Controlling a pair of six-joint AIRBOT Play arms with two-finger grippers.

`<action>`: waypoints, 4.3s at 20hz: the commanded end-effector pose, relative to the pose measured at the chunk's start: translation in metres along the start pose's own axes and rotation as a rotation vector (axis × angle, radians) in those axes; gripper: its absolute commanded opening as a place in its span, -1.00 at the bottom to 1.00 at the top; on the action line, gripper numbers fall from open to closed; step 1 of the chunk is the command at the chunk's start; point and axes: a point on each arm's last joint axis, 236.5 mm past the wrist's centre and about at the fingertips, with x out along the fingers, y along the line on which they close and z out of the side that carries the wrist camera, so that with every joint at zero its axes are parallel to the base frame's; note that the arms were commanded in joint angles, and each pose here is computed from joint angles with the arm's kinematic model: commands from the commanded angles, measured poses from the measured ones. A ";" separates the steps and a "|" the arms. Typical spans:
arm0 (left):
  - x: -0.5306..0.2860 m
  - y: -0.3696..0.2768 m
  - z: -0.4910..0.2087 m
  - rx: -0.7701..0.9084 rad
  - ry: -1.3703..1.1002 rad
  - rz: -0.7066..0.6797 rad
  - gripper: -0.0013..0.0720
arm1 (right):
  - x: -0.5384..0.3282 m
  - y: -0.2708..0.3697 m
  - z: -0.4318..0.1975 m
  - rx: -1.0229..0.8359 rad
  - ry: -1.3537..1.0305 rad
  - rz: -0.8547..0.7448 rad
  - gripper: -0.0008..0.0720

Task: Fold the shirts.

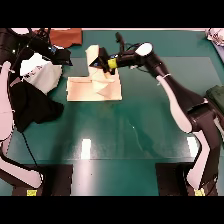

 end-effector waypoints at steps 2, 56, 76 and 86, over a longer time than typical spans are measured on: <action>-0.012 0.004 -0.008 -0.028 0.020 0.018 -0.59 | 0.052 0.013 -0.016 0.049 -0.017 0.141 -0.93; -0.067 -0.069 -0.028 -0.077 0.052 -0.195 -0.60 | -0.549 -0.066 0.094 0.091 -0.804 -0.791 -0.94; -0.068 -0.073 -0.038 -0.097 0.097 -0.206 -0.59 | -0.755 -0.092 -0.013 0.278 -1.079 -0.928 -0.94; -0.069 -0.074 -0.039 -0.096 0.103 -0.213 -0.59 | -0.798 -0.121 -0.071 0.363 -1.083 -1.020 -0.94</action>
